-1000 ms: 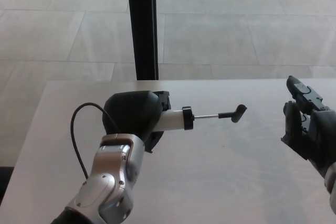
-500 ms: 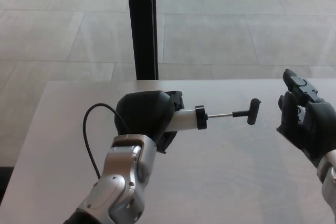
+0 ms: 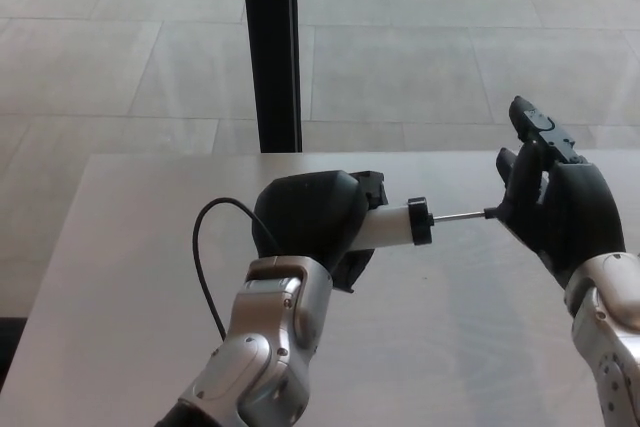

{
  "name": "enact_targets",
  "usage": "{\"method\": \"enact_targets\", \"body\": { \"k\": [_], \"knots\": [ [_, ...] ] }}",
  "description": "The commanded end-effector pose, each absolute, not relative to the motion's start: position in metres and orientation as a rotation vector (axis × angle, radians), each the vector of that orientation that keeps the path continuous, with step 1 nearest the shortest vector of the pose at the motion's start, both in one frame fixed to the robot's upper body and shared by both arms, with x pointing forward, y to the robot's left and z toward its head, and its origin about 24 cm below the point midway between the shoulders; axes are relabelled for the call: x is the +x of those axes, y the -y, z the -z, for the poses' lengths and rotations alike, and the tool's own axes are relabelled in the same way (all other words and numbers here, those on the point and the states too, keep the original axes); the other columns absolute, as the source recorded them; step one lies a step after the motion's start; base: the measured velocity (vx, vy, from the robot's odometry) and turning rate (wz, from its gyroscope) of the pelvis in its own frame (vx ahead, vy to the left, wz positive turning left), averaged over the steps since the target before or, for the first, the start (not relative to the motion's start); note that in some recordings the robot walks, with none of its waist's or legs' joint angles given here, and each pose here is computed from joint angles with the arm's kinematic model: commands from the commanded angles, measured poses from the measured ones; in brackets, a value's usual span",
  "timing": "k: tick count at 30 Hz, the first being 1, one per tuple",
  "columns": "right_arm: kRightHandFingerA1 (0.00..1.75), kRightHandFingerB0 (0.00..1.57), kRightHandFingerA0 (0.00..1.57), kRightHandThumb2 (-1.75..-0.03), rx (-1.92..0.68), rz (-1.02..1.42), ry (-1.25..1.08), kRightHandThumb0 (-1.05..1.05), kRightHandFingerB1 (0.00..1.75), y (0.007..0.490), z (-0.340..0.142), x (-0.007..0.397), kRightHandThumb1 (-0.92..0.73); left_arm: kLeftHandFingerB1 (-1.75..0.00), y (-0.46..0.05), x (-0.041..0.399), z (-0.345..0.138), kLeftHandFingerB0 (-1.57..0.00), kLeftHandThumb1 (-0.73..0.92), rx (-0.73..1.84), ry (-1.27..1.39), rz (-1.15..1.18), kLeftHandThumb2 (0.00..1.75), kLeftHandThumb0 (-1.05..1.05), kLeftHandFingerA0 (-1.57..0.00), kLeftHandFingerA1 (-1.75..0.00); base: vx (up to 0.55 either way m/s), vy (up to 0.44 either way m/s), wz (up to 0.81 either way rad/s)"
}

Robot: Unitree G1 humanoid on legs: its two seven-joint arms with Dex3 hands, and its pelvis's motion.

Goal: The robot uses its left hand to lift the air pump kept on the middle of the desk and use the right hand to compress the handle

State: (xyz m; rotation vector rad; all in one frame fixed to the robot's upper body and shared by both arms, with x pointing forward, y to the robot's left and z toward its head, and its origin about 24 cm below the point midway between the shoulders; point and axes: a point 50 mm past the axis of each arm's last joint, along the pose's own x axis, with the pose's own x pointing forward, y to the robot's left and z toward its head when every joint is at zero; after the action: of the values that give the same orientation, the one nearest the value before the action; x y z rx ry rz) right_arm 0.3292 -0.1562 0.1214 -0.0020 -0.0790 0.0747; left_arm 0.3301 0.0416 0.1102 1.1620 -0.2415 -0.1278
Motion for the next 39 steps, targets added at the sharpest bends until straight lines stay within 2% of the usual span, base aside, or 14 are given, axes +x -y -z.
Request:
{"method": "enact_targets", "body": {
  "k": [1,3,4,14,18,24,27,28,29,30,32,33,34,39],
  "knots": [
    [0.15,0.0,0.0,-1.34,0.016,-0.044,0.11,-1.03,0.01,0.157,-0.126,0.331,-0.92,-1.4,-0.042,0.332,-0.111,-0.8,0.57,1.142,0.221,0.117,1.07,-0.15,-0.92,-1.75,0.0,0.0,0.0],
    [0.0,0.0,0.0,-0.93,0.021,-0.035,0.106,-0.95,0.0,0.156,-0.126,0.332,-0.92,-1.36,-0.042,0.332,-0.111,-0.78,0.59,1.12,0.209,0.122,1.01,-0.05,-1.02,-1.72,0.0,0.0,0.0],
    [0.15,0.0,0.0,-1.34,0.03,-0.037,0.107,-1.0,0.02,0.155,-0.126,0.331,-0.92,-1.3,-0.042,0.332,-0.111,-0.79,0.6,1.12,0.209,0.122,1.03,-0.15,-0.93,-1.74,0.0,0.0,0.0],
    [0.14,0.0,0.0,-1.34,0.04,-0.088,0.126,-0.98,0.06,0.138,-0.123,0.327,-0.92,-0.64,-0.032,0.342,-0.127,-0.87,0.49,1.196,0.254,0.097,1.17,-0.17,-1.01,-1.4,0.0,0.0,0.0],
    [0.1,0.0,0.0,-1.35,0.011,-0.113,0.13,-1.05,0.03,0.135,-0.122,0.327,-0.92,-0.68,-0.031,0.344,-0.131,-0.82,0.61,1.23,0.263,0.094,0.84,-0.2,-0.93,-1.59,0.0,0.0,0.0],
    [0.1,0.0,0.0,-1.34,-0.012,-0.191,0.096,-1.05,0.0,0.13,-0.12,0.325,-0.85,-1.38,-0.03,0.349,-0.131,-0.81,0.68,1.206,0.234,0.079,0.67,-0.28,-0.91,-1.75,0.0,0.0,0.0],
    [0.1,0.0,0.0,-1.34,-0.015,-0.199,0.086,-1.05,0.0,0.13,-0.119,0.325,-0.85,-1.13,-0.031,0.353,-0.131,-0.92,0.55,1.215,0.217,0.073,0.97,-0.42,-1.21,-1.37,0.0,0.0,0.0],
    [0.1,0.0,0.0,-1.34,-0.025,-0.202,0.089,-1.05,0.0,0.13,-0.119,0.325,-0.85,-1.36,-0.031,0.353,-0.132,-0.79,0.76,1.219,0.207,0.07,0.67,-0.39,-0.91,-1.74,0.0,0.0,0.0],
    [0.1,0.0,0.0,-1.34,-0.029,-0.202,0.086,-1.05,0.0,0.13,-0.12,0.326,-0.84,-1.03,-0.031,0.353,-0.133,-0.84,0.57,1.217,0.209,0.075,1.01,-0.42,-1.19,-1.34,0.0,0.0,0.0],
    [0.11,0.0,0.0,-1.34,-0.041,-0.2,0.079,-1.05,0.0,0.131,-0.121,0.326,-0.83,-1.07,-0.03,0.354,-0.134,-0.77,0.67,1.252,0.221,0.082,0.64,-0.38,-0.9,-1.72,0.0,0.0,0.0],
    [0.1,0.0,0.0,-1.33,-0.059,-0.194,0.065,-1.05,0.0,0.132,-0.122,0.326,-0.82,-1.0,-0.028,0.354,-0.135,-0.81,0.49,1.267,0.24,0.08,0.95,-0.4,-1.18,-1.34,0.0,0.0,0.0],
    [0.09,0.0,0.0,-1.34,-0.075,-0.197,0.066,-1.05,0.0,0.132,-0.122,0.326,-0.84,-1.25,-0.028,0.353,-0.135,-0.79,0.64,1.237,0.239,0.078,0.63,-0.33,-0.92,-1.71,0.0,0.0,0.0],
    [0.09,0.0,0.0,-1.33,-0.082,-0.201,0.066,-1.05,0.0,0.133,-0.123,0.325,-0.84,-1.1,-0.028,0.353,-0.135,-0.87,0.48,1.216,0.256,0.078,0.92,-0.43,-1.18,-1.36,0.0,0.0,0.0],
    [0.09,0.0,0.0,-1.32,-0.102,-0.215,0.053,-1.05,0.0,0.138,-0.123,0.327,-0.85,-1.09,-0.025,0.355,-0.136,-0.85,0.49,1.246,0.213,0.081,0.92,-0.43,-1.18,-1.36,0.0,0.0,0.0]
  ]
}}
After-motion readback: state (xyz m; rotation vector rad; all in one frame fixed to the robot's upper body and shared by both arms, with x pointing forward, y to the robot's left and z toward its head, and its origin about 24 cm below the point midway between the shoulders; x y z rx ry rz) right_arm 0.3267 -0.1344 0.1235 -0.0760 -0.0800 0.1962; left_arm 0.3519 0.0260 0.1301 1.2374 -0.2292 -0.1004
